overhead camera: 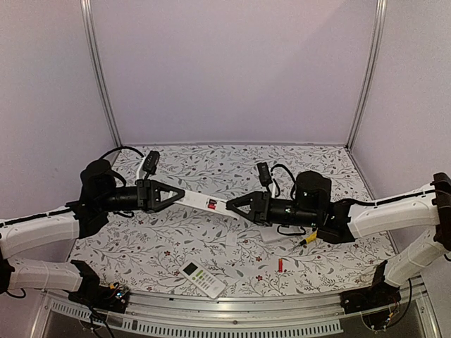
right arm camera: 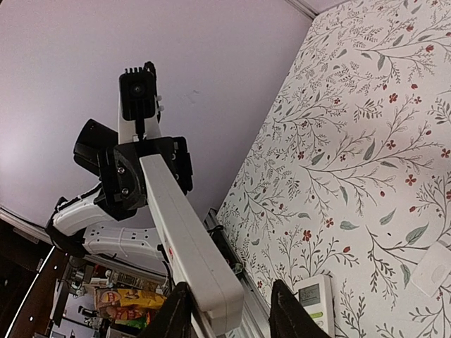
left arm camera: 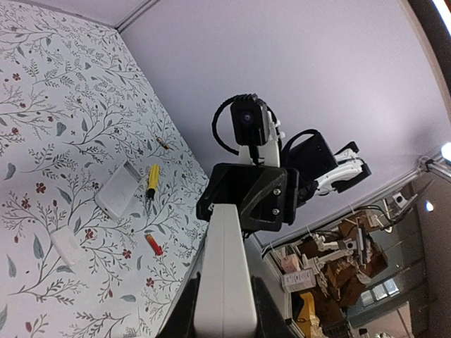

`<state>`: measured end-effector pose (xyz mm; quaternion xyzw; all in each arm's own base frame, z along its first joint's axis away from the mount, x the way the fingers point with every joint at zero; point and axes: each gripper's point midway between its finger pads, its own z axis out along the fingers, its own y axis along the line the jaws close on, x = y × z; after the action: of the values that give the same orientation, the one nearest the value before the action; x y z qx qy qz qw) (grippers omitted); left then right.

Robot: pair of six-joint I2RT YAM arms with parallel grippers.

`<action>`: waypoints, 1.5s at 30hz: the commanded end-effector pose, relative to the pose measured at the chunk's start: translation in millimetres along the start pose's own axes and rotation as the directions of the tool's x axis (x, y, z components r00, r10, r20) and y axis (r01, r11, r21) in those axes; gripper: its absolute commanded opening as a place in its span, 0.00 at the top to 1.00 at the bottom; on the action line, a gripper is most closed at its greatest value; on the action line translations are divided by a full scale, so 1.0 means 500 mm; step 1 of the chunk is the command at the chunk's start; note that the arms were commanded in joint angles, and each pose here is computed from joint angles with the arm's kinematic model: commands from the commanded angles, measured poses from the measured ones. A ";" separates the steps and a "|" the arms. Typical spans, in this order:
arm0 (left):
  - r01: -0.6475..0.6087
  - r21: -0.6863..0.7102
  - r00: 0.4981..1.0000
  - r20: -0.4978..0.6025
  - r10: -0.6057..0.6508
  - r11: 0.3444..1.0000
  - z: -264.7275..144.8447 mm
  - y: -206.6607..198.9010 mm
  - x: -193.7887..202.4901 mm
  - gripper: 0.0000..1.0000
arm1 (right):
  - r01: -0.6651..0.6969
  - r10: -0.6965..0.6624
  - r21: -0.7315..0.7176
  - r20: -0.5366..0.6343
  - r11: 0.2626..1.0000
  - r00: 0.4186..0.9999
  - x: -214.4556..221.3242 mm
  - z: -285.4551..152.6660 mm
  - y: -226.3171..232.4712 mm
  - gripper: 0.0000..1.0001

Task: Unload the batteries from the remote control
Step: Remove the battery cover from the remote control.

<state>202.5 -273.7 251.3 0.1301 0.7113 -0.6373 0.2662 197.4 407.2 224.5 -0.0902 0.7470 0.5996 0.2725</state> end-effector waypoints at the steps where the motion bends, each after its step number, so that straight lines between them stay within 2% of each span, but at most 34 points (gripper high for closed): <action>1: -0.034 0.011 0.999 0.010 0.033 0.999 -0.002 -0.007 -0.007 1.00 | 0.000 0.001 0.049 -0.003 0.999 1.000 0.003 -0.002 -0.023 0.63; 8: -0.030 -0.024 0.999 0.015 0.030 0.999 -0.005 0.009 -0.008 1.00 | -0.007 0.007 0.062 0.003 0.998 1.000 0.004 -0.011 -0.028 0.70; 26: 0.030 -0.183 0.998 0.058 -0.020 0.983 -0.025 0.088 -0.012 1.00 | -0.053 0.051 0.102 0.022 0.993 0.998 0.010 -0.023 -0.054 0.97; 34: 0.046 -0.246 0.998 0.053 -0.034 0.968 -0.041 0.129 0.000 1.00 | -0.059 0.049 0.152 0.069 0.987 0.996 -0.007 -0.055 -0.081 1.00; 45: 0.076 -0.263 0.997 0.011 -0.075 0.962 -0.055 0.177 0.046 1.00 | -0.016 -0.009 0.352 0.069 0.936 0.998 0.001 -0.071 -0.183 1.00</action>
<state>226.6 -237.3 170.1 0.0507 0.7966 -0.5440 0.2589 218.7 360.5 184.0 -0.0229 0.8025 0.5148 0.3008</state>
